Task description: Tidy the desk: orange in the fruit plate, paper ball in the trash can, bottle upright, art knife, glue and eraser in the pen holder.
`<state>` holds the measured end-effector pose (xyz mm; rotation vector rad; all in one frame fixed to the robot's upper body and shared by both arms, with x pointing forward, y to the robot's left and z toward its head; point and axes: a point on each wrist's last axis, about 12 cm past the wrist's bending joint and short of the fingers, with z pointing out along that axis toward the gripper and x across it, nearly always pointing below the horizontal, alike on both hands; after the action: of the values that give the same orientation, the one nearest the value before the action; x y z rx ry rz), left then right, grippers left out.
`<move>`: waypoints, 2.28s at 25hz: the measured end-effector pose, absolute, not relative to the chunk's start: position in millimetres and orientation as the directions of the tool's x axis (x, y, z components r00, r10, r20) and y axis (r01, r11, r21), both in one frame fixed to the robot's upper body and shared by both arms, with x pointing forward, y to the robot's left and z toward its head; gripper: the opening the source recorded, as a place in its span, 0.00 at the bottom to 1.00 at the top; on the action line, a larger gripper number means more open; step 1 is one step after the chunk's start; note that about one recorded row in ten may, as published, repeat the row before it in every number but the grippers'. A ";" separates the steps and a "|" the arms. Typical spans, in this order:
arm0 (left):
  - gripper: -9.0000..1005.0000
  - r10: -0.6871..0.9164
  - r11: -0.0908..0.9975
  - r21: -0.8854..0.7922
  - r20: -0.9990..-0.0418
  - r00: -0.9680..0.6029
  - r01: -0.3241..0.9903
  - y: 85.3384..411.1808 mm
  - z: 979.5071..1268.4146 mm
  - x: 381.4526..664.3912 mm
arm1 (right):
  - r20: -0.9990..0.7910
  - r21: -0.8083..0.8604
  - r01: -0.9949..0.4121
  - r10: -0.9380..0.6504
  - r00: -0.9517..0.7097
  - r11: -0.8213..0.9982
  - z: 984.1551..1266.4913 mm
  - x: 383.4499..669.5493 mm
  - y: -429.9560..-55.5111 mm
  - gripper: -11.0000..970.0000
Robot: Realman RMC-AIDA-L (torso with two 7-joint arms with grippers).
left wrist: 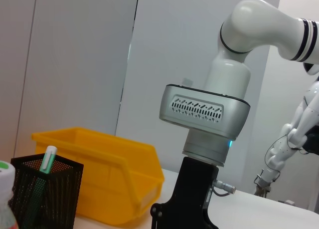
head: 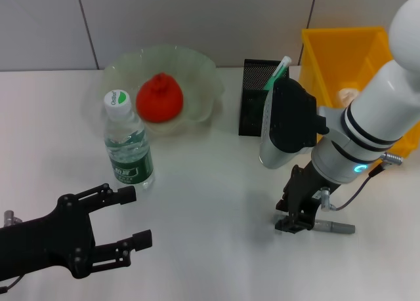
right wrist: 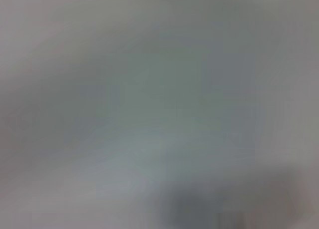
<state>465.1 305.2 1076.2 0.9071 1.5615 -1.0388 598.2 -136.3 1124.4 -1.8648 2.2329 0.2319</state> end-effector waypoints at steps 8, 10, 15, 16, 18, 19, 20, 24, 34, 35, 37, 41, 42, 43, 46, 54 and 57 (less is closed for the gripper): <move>0.81 0.052 0.350 -0.176 -0.977 -0.207 0.920 305.4 1076.2 465.7 | -0.260 -0.008 -0.983 -0.950 -0.176 0.184 1121.3 597.8 -137.2 0.37; 0.80 0.053 0.352 -0.176 -0.977 -0.207 0.919 305.4 1076.1 465.9 | -0.259 -0.008 -0.983 -0.950 -0.176 0.184 1121.2 597.8 -137.3 0.36; 0.80 0.053 0.354 -0.178 -0.976 -0.209 0.918 306.0 1075.6 465.0 | -0.257 -0.006 -0.983 -0.950 -0.176 0.184 1120.1 597.7 -137.8 0.35; 0.80 0.053 0.355 -0.178 -0.976 -0.210 0.918 306.1 1075.5 464.8 | -0.257 -0.006 -0.983 -0.950 -0.177 0.184 1119.8 597.7 -137.9 0.35; 0.80 0.052 0.356 -0.179 -0.976 -0.210 0.917 306.3 1075.4 464.6 | -0.255 -0.004 -0.983 -0.950 -0.177 0.185 1119.4 597.5 -138.1 0.28; 0.80 0.052 0.356 -0.179 -0.976 -0.211 0.917 306.5 1075.3 464.4 | -0.255 -0.004 -0.983 -0.951 -0.178 0.185 1119.3 597.4 -138.2 0.24; 0.80 0.052 0.357 -0.179 -0.976 -0.211 0.917 306.7 1075.2 464.3 | -0.255 -0.003 -0.983 -0.951 -0.178 0.185 1119.3 597.4 -138.2 0.21; 0.80 0.046 0.366 -0.182 -0.976 -0.213 0.913 308.0 1074.8 463.9 | -0.282 -0.019 -0.980 -0.941 -0.187 0.200 1126.5 599.1 -138.8 0.17; 0.80 0.040 0.372 -0.178 -0.978 -0.207 0.911 310.5 1075.5 463.5 | -0.578 -0.192 -0.902 -0.787 -0.214 0.386 1217.0 612.1 -157.9 0.16; 0.80 0.040 0.371 -0.175 -0.978 -0.205 0.912 310.3 1075.4 463.5 | -0.621 -0.200 -0.891 -0.756 -0.207 0.408 1224.8 612.8 -160.1 0.15; 0.80 0.040 0.370 -0.173 -0.979 -0.201 0.913 309.5 1075.2 463.3 | -0.713 -0.228 -0.852 -0.677 -0.184 0.471 1236.6 616.8 -168.7 0.15; 0.80 0.039 0.370 -0.174 -0.979 -0.202 0.913 309.2 1074.8 463.0 | -0.774 -0.257 -0.821 -0.617 -0.141 0.510 1237.3 621.1 -174.7 0.15; 0.80 0.038 0.369 -0.175 -0.979 -0.203 0.913 309.1 1074.8 462.9 | -0.802 -0.268 -0.806 -0.586 -0.117 0.528 1233.6 624.1 -178.4 0.15; 0.80 0.038 0.369 -0.175 -0.979 -0.203 0.913 309.1 1074.8 462.9 | -0.802 -0.268 -0.806 -0.586 -0.117 0.528 1233.6 624.1 -178.4 0.15; 0.80 0.036 0.369 -0.177 -0.978 -0.205 0.912 309.0 1074.8 462.8 | -0.840 -0.272 -0.788 -0.536 -0.085 0.552 1224.0 630.3 -182.1 0.15; 0.80 0.031 0.369 -0.187 -0.977 -0.213 0.910 308.0 1074.4 462.6 | -0.897 -0.308 -0.746 -0.442 0.021 0.590 1190.1 650.0 -186.0 0.15; 0.80 0.026 0.366 -0.198 -0.975 -0.223 0.909 307.2 1075.1 463.5 | -0.906 -0.305 -0.741 -0.421 0.033 0.598 1182.7 656.5 -187.3 0.15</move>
<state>463.5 307.2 1075.1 0.8653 1.5670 -1.0443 656.5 -187.3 1182.7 -0.9975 1.5941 0.3231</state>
